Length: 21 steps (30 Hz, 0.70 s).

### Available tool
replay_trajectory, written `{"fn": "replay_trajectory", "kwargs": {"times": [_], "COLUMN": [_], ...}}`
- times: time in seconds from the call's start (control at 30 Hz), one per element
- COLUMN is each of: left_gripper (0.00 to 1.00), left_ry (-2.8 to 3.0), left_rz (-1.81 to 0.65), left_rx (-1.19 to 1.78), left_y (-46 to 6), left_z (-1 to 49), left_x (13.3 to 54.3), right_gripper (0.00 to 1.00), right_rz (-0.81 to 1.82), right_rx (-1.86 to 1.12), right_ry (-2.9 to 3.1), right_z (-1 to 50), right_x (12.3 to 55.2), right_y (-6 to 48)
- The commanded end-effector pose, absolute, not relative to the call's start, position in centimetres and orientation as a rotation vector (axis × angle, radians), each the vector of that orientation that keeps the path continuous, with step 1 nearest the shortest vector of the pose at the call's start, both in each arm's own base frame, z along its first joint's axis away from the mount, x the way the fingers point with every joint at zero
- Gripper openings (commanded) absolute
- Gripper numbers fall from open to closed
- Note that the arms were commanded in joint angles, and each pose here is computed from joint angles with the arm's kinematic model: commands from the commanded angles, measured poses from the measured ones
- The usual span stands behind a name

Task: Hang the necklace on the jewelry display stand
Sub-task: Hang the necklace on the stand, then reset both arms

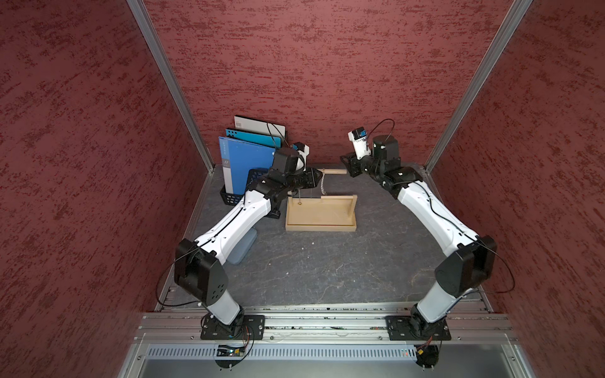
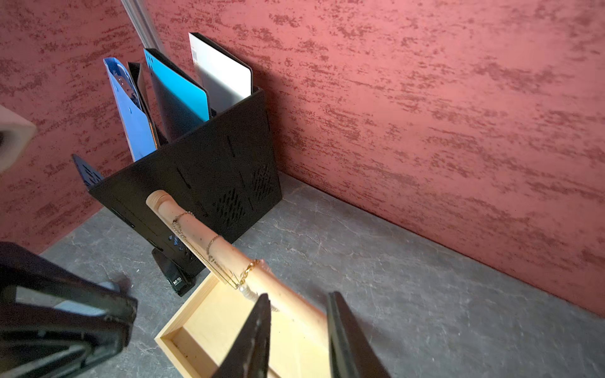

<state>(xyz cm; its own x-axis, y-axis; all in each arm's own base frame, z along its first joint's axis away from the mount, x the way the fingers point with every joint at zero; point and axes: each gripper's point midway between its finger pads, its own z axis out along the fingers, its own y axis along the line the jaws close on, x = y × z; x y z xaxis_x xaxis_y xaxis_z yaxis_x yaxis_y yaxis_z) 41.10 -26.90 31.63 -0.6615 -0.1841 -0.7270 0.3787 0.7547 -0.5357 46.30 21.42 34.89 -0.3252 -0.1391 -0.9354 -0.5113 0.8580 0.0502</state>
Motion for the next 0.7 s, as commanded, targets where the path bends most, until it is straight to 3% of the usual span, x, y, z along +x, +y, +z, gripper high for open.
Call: {"fn": "replay_trajectory", "kwargs": {"times": [0.0,0.2,0.4,0.47,0.67], "left_gripper": [0.28,0.33,0.50,0.57,0.92], "left_ry": [2.085,2.032,2.066,2.097,2.170], "left_rz": [-0.798,-0.692,-0.528,-0.469,-0.317], "left_rx": [0.179,0.133,0.077,0.068,-0.104], "left_y": [-24.8,-18.6,-11.2,-9.4,-4.1], "left_z": [33.0,35.1,34.1,33.0,28.2], "left_x": [40.2,38.1,34.6,33.2,30.9], "right_gripper": [0.41,0.66,0.98,0.99,0.99], "right_rz": [0.317,0.191,0.012,-0.053,-0.150], "right_rx": [-0.373,-0.220,-0.038,0.006,0.130], "right_ry": [1.848,1.881,1.933,1.954,2.002], "right_z": [36.2,34.1,30.6,29.1,25.4], "right_x": [45.0,40.8,37.6,36.9,36.0], "right_y": [18.6,13.9,8.4,6.7,3.8]}}
